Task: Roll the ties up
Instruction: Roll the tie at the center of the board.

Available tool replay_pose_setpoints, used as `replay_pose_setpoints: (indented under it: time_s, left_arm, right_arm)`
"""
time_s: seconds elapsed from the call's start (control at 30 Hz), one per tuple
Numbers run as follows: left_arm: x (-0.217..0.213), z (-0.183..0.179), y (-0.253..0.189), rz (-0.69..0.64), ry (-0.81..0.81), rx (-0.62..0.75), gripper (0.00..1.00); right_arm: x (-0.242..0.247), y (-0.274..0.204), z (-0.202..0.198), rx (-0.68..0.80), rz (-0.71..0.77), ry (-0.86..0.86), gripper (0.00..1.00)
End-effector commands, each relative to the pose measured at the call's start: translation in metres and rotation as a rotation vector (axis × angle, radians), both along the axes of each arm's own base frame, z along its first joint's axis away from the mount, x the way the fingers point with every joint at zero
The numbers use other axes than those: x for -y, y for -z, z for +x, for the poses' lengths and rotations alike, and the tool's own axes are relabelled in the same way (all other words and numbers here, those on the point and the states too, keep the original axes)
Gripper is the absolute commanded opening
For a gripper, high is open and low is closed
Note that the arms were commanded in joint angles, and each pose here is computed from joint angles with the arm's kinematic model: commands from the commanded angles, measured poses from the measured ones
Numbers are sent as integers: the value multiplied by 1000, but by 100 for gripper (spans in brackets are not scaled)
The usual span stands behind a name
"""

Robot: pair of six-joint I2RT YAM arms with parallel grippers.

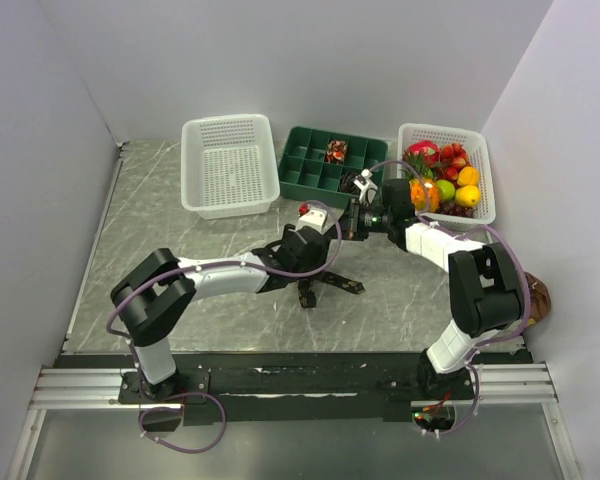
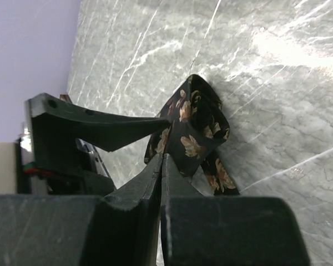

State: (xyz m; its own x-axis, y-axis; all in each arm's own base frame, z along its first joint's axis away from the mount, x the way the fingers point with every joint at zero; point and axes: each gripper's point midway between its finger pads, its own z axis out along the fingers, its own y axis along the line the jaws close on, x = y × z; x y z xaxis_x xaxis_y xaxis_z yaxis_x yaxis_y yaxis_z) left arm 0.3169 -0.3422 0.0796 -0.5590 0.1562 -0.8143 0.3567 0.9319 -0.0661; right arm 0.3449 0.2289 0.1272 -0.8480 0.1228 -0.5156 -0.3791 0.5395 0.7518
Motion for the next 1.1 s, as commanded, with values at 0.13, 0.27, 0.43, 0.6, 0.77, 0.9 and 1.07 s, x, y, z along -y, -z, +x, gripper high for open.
replay_pose_setpoints:
  time_s: [0.13, 0.27, 0.43, 0.6, 0.77, 0.9, 1.07]
  left_arm:
    - [3, 7, -58, -276, 21, 59, 75]
    - [-7, 6, -61, -332, 25, 49, 75]
    - [-32, 15, -85, -459, 1, 40, 76]
    - [-57, 23, -77, -535, -30, -47, 80]
    - [-66, 24, -52, -570, -45, -143, 98]
    - [-61, 19, -40, -656, -24, -225, 99]
    - [-59, 24, -14, -704, -32, -309, 99]
  right_arm:
    - [-21, -7, -5, 39, -35, -90, 4]
    - [-29, -8, -6, 48, -35, -114, 3]
    - [-39, -3, -14, 19, -56, -153, 3]
    - [-43, 13, -17, -5, -139, -149, 3]
    - [-39, 36, -19, -55, -196, -124, 2]
    - [-38, 48, -24, -71, -244, -121, 2]
    - [-34, 64, -29, -100, -303, -106, 2]
